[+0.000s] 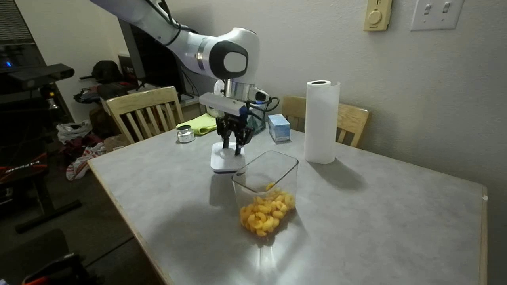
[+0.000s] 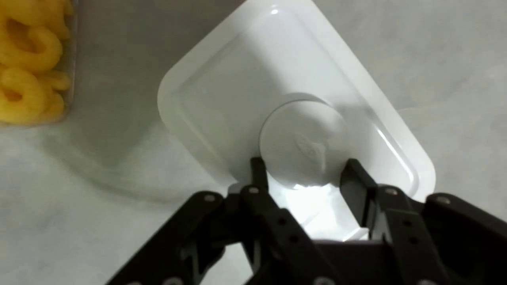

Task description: Put the lid on the clear storage bowl then push the button on the lid

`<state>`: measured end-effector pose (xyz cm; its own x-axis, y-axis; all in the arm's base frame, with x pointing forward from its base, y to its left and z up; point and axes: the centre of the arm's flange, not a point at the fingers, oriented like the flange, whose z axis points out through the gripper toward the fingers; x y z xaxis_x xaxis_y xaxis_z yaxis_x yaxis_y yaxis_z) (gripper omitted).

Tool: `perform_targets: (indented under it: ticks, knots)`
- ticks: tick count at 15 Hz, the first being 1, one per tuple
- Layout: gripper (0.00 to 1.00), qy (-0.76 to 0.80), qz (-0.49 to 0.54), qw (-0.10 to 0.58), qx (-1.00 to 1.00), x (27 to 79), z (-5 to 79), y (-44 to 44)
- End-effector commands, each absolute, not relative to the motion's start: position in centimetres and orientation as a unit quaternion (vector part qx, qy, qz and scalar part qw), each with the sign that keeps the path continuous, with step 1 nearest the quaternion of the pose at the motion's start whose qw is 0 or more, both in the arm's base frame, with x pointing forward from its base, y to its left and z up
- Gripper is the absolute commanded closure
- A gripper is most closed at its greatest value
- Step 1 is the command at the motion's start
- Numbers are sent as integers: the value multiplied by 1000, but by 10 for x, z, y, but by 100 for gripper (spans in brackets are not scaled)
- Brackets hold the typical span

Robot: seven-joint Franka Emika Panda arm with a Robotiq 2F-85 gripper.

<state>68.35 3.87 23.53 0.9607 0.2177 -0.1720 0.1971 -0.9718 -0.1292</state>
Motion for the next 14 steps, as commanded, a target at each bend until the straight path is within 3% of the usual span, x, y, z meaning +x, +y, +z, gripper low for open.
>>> perform_targets:
  ticks: [1,8,14]
  knots:
    - [75,-83,92,59,-991,660,297,40]
    - [75,-4,93,29,-995,607,373,4]
    - [75,66,73,22,-995,542,372,-67]
